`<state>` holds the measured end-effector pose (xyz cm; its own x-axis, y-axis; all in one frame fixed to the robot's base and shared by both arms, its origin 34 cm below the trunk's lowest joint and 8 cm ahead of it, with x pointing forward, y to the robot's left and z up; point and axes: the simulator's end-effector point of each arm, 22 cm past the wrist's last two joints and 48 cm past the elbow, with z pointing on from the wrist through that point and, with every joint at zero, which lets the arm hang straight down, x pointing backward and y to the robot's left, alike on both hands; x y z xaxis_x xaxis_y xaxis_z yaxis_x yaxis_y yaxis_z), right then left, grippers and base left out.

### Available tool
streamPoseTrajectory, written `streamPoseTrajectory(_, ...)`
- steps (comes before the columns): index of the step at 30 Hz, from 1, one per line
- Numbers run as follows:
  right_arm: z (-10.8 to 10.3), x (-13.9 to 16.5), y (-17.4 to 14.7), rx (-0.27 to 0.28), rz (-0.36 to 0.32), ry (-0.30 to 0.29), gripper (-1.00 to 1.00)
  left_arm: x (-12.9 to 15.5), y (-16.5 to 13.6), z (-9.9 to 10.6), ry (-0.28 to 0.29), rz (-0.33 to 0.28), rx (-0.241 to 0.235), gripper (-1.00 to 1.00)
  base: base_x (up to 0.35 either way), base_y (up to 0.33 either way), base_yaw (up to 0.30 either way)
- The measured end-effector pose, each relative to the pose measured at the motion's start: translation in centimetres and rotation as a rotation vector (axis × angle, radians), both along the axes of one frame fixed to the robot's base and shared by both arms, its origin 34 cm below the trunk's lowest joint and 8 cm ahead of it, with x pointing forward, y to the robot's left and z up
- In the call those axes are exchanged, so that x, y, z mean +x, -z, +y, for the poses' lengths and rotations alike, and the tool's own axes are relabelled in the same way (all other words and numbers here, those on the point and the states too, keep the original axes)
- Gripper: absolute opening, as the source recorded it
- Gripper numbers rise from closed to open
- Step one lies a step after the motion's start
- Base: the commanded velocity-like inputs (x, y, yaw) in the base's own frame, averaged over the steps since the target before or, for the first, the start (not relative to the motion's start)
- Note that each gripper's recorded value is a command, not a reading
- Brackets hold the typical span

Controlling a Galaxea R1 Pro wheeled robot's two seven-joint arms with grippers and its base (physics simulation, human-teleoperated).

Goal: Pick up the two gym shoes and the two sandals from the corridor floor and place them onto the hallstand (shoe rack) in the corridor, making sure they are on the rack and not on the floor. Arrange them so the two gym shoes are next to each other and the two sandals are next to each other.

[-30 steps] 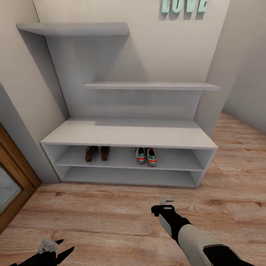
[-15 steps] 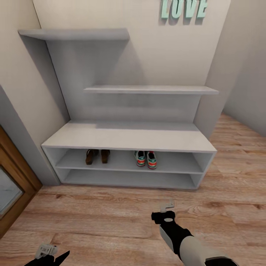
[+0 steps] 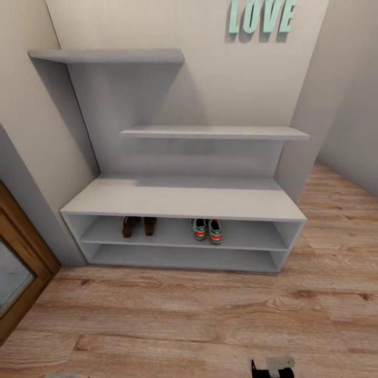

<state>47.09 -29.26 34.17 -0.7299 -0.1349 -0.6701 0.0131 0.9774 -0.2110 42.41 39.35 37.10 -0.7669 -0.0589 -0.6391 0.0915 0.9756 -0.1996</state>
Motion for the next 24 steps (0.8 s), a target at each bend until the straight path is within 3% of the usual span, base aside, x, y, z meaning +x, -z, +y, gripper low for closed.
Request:
streamPoseTrajectory(9, -2.2, -4.9, -1.2, -0.016, -0.01, 0.004, 1.0, -0.9, -1.3, 0.2, -0.017, -0.005, 0.011, 1.0, 0.0, 0.0, 0.0)
streamPoseTrajectory(24, -2.3, -9.7, -3.5, -0.013, 0.024, 0.001, 1.0, -1.8, -3.3, 1.7, -0.079, 0.03, 0.066, 1.0, 0.0, 0.0, 0.0)
